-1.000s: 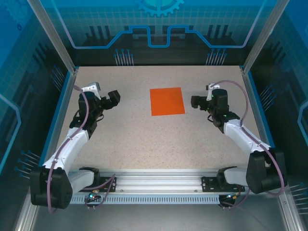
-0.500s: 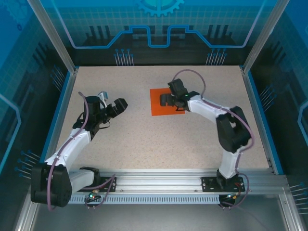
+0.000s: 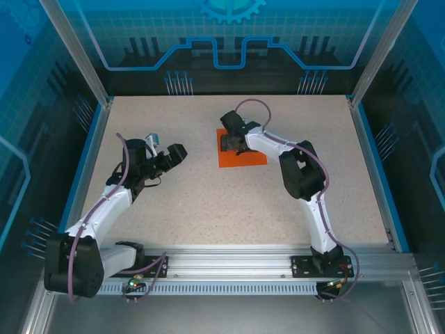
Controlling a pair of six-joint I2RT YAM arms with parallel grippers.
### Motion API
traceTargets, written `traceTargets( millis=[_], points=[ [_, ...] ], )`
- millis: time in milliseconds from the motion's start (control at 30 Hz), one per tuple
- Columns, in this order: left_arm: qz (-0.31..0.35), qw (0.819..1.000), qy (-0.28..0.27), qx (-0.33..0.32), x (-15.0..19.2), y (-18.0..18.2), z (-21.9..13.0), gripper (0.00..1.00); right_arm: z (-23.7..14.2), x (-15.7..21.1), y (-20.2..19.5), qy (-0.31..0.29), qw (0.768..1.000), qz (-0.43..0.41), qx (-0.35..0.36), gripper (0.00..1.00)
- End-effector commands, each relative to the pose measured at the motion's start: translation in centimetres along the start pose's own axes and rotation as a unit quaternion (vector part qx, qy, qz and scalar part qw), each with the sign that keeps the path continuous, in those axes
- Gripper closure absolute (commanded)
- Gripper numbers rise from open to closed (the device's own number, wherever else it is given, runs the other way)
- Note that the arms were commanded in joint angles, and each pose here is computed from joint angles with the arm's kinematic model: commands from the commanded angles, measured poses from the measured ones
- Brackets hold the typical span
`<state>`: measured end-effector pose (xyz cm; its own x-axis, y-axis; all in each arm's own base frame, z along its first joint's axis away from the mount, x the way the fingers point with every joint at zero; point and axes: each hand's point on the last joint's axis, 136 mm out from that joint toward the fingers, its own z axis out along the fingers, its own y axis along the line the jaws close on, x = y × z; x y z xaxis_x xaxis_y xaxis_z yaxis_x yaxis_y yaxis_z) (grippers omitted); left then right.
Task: Fold a paper plane with a square sheet of paper (fold left side to right side)
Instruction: Move the square sheet of paper to the center of the table.
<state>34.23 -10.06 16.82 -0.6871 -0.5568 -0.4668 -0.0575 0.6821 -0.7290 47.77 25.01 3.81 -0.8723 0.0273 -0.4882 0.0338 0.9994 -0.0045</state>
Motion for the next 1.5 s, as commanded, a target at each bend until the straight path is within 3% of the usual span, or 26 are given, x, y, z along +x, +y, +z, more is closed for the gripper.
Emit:
traceTargets(
  millis=[0, 400, 900, 1033, 1233, 1467],
  points=[
    [0.008, 1.000, 0.008, 0.012, 0.2, -0.9, -0.3, 0.01, 0.2, 1.9, -0.2, 0.034, 0.999, 0.002, 0.023, 0.00],
    [0.005, 1.000, 0.006, 0.007, 0.1, -0.8, -0.5, 0.01, -0.1, 6.0, -0.1, 0.080, 0.996, -0.002, 0.032, 0.00],
    [0.000, 1.000, 0.011, -0.008, 0.5, -0.3, -0.7, 0.01, -4.6, 12.9, 1.8, 0.093, 0.995, -0.002, 0.025, 0.00],
    [-0.010, 1.000, 0.018, -0.013, 0.7, 0.0, -0.6, 0.01, -5.9, 12.7, 2.6, 0.081, 0.997, -0.004, 0.010, 0.00],
    [-0.036, 0.998, 0.059, -0.003, 1.5, -0.3, 0.5, 0.01, -9.0, 8.7, 3.4, 0.022, 0.999, -0.022, -0.018, 0.00],
    [-0.060, 0.988, 0.140, 0.036, 3.2, -1.8, 3.6, 0.11, -9.8, 6.7, 1.5, -0.002, 1.000, -0.005, -0.026, 0.00]
  ],
)
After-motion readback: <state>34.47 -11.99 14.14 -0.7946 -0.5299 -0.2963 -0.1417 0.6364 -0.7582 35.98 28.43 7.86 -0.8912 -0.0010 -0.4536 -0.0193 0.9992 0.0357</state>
